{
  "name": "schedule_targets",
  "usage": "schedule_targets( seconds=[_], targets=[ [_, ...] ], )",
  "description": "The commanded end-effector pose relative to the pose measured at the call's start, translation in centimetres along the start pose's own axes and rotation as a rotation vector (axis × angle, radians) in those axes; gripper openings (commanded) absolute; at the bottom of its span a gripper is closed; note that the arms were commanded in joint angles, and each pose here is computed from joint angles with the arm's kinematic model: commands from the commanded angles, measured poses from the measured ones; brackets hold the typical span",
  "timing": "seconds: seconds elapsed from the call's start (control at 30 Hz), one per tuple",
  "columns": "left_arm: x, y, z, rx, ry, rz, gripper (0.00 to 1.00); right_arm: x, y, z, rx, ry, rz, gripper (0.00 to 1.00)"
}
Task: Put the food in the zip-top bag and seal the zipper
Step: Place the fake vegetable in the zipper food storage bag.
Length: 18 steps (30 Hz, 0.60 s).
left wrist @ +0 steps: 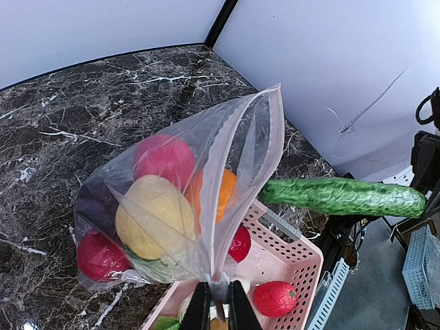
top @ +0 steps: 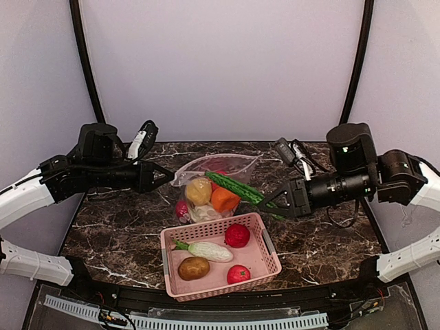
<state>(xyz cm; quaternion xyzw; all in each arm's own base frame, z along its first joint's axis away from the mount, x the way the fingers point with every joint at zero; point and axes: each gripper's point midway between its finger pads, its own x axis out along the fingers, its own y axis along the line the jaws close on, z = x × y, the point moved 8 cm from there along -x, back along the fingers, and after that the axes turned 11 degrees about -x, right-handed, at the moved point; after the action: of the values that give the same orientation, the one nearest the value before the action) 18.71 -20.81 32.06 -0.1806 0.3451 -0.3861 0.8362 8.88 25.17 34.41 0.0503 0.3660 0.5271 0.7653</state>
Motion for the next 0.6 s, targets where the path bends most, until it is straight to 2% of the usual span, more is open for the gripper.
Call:
schedule_targets(
  seconds=[0.0, 0.3, 0.57],
  targets=[
    [-0.5, 1.2, -0.1, 0.006, 0.006, 0.091, 0.01, -1.6, 0.8, 2.0, -0.055, -0.044, 0.019, 0.07],
    [-0.4, 0.6, 0.0, 0.103, 0.019, 0.031, 0.01, -0.8, -1.7, 3.3, -0.007, 0.012, -0.034, 0.08],
    [-1.1, -1.3, 1.1, 0.281, 0.024, -0.085, 0.01, 0.0, -3.0, 4.9, 0.029, 0.064, -0.006, 0.07]
  ],
)
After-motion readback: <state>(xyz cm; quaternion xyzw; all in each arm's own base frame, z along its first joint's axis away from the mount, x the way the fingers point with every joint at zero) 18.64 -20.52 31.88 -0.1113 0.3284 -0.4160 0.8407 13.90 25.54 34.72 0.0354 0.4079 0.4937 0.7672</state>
